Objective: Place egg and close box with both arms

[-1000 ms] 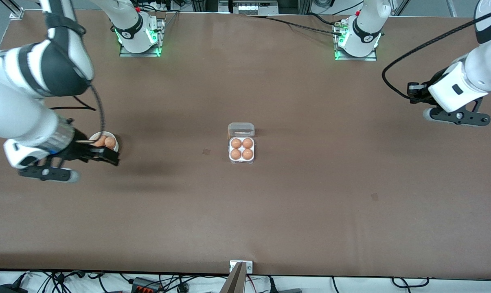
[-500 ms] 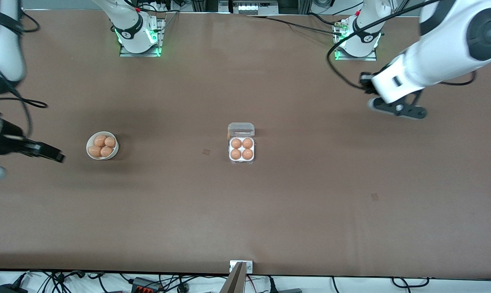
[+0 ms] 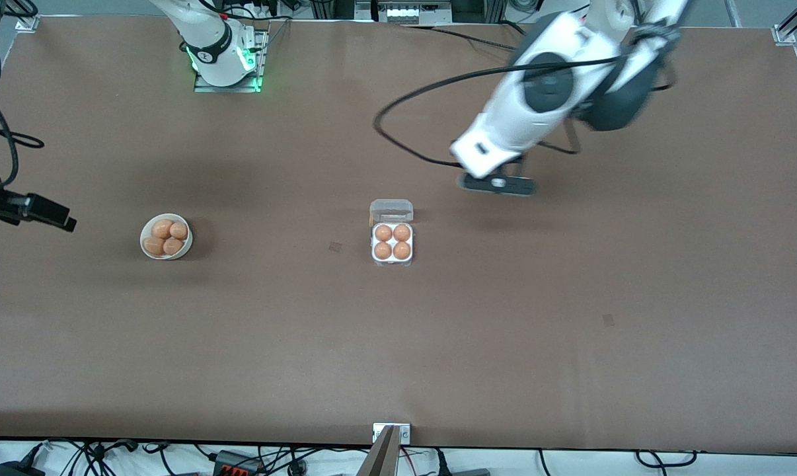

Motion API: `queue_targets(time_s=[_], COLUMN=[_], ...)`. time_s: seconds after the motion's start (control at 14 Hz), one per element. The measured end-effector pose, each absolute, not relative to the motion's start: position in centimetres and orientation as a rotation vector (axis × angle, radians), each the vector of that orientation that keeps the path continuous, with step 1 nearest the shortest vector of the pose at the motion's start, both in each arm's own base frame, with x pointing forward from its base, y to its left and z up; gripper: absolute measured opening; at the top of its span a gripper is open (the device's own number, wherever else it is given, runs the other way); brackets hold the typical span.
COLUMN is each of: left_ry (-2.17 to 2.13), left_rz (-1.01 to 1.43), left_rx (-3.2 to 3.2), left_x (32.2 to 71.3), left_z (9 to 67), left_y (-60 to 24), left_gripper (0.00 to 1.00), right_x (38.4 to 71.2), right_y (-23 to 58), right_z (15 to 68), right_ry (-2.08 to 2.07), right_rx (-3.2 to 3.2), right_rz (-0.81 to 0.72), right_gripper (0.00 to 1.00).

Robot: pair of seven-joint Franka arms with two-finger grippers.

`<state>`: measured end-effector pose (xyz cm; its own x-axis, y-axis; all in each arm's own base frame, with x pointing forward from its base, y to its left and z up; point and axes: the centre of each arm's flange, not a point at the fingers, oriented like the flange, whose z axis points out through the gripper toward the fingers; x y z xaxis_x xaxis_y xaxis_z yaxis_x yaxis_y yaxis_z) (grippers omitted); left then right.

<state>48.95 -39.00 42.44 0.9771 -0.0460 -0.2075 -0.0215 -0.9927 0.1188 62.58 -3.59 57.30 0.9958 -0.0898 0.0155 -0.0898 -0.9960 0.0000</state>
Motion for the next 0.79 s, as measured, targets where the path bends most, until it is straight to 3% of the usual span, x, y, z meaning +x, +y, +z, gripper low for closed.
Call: queue_targets(time_s=[0.36,0.79], left_ry=[-0.015,-0.039], left_rz=[-0.237,-0.108], left_rx=[3.043,3.096], left_x=[46.2,43.6], left_z=[34.5,29.9], left_y=[-46.5,-50.5], left_gripper=[0.01,0.01], right_x=[59.2,57.5], right_y=[-3.6,-3.6], right_z=[56.7,55.7], right_ry=[-0.13,-0.13], right_rx=[3.141,3.144], right_rz=[-0.016,0.021], right_gripper=[1.0,1.0])
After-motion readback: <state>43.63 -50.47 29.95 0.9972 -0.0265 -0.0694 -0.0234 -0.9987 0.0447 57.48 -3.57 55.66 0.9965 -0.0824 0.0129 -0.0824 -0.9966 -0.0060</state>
